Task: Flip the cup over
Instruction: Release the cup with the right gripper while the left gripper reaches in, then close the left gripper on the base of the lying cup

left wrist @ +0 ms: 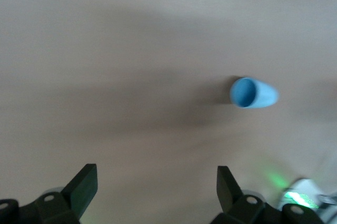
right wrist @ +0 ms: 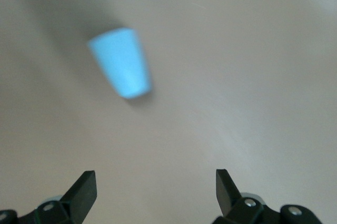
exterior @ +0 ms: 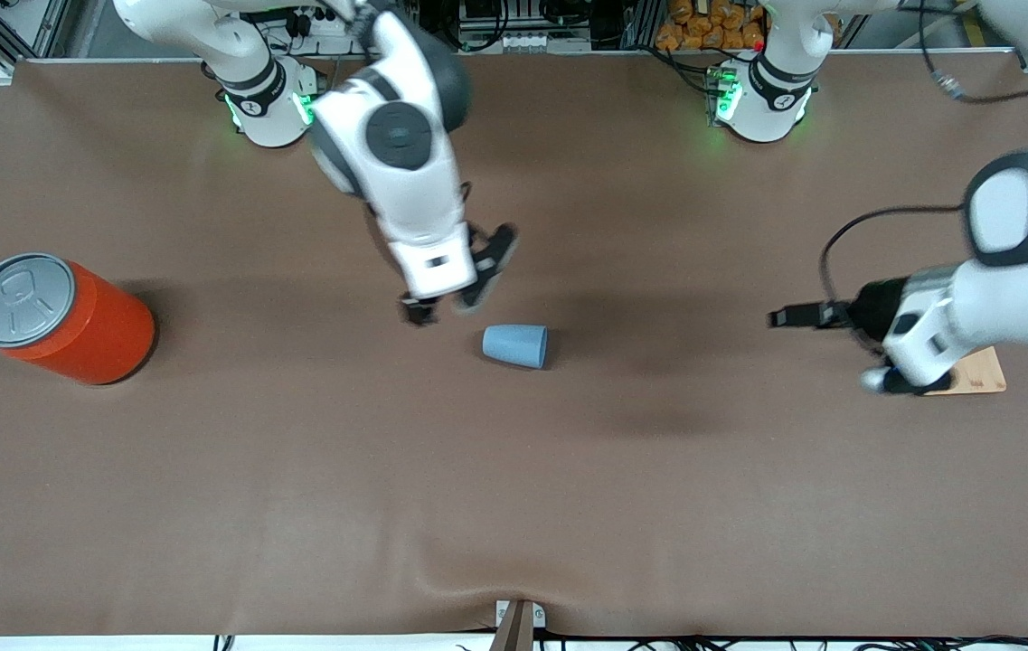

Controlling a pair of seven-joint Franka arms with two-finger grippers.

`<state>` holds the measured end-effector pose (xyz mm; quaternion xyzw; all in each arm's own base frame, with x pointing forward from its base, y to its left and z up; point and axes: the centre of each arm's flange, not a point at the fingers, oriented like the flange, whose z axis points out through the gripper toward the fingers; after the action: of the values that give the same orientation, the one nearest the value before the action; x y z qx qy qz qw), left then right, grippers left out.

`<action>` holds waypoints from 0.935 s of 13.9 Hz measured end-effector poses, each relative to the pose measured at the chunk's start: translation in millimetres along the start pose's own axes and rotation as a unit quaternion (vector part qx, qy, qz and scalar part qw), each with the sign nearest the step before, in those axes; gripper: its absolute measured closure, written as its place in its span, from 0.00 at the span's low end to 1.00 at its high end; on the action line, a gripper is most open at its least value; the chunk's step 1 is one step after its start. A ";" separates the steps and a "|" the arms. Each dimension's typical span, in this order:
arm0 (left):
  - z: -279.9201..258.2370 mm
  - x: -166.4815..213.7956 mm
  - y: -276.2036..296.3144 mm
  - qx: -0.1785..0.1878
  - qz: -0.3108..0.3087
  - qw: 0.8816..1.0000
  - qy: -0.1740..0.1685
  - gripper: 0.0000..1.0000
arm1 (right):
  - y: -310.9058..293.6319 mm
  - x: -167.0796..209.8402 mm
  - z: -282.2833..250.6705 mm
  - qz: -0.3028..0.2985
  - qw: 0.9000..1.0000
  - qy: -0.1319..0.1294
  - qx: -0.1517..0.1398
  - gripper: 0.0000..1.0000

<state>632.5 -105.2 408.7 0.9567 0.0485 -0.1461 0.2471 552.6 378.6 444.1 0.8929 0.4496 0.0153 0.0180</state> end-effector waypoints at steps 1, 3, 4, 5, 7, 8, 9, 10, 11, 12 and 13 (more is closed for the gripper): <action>33.4 12.4 3.7 -0.033 -0.008 0.999 -0.016 0.00 | 41.3 -18.6 -6.5 0.052 0.999 0.001 -0.004 0.00; 100.3 35.9 11.7 -0.091 -0.015 0.995 -0.032 0.00 | 119.5 -64.9 -25.3 0.138 0.990 0.005 -0.011 0.00; 133.4 46.5 14.8 -0.124 -0.005 0.992 -0.031 0.00 | 153.8 -96.0 -41.5 0.181 0.983 0.001 -0.012 0.00; 165.2 55.7 16.6 -0.161 0.008 0.987 -0.024 0.00 | 185.9 -133.7 -63.1 0.229 0.973 -0.002 -0.010 0.00; 218.4 66.6 18.4 -0.231 0.038 0.972 -0.011 0.00 | 232.0 -212.2 -112.6 0.315 0.949 0.005 0.002 0.00; 240.7 70.6 19.2 -0.262 0.057 0.963 -0.003 0.00 | 244.3 -249.9 -138.3 0.348 0.937 0.010 0.007 0.00; 258.5 74.4 19.6 -0.286 0.076 0.955 0.006 0.00 | 249.0 -282.2 -160.4 0.381 0.924 0.011 0.012 0.00; 271.2 77.8 20.7 -0.305 0.091 0.948 0.016 0.00 | 247.0 -307.8 -177.1 0.419 0.908 0.004 0.021 0.00; 280.1 80.6 24.3 -0.321 0.101 0.941 0.024 0.00 | 241.4 -325.4 -187.1 0.452 0.891 -0.010 0.032 0.00; 286.4 82.1 30.5 -0.336 0.106 0.935 0.030 0.00 | 235.1 -336.6 -192.7 0.475 0.879 -0.023 0.043 0.00; 292.0 81.2 40.3 -0.349 0.108 0.930 0.033 0.00 | 231.2 -341.4 -195.1 0.487 0.871 -0.031 0.048 0.00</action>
<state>641.8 -280.9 158.7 0.8138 0.0011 -0.0605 0.5780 526.4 -29.8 645.7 0.9985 -0.0431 -0.0267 -0.0209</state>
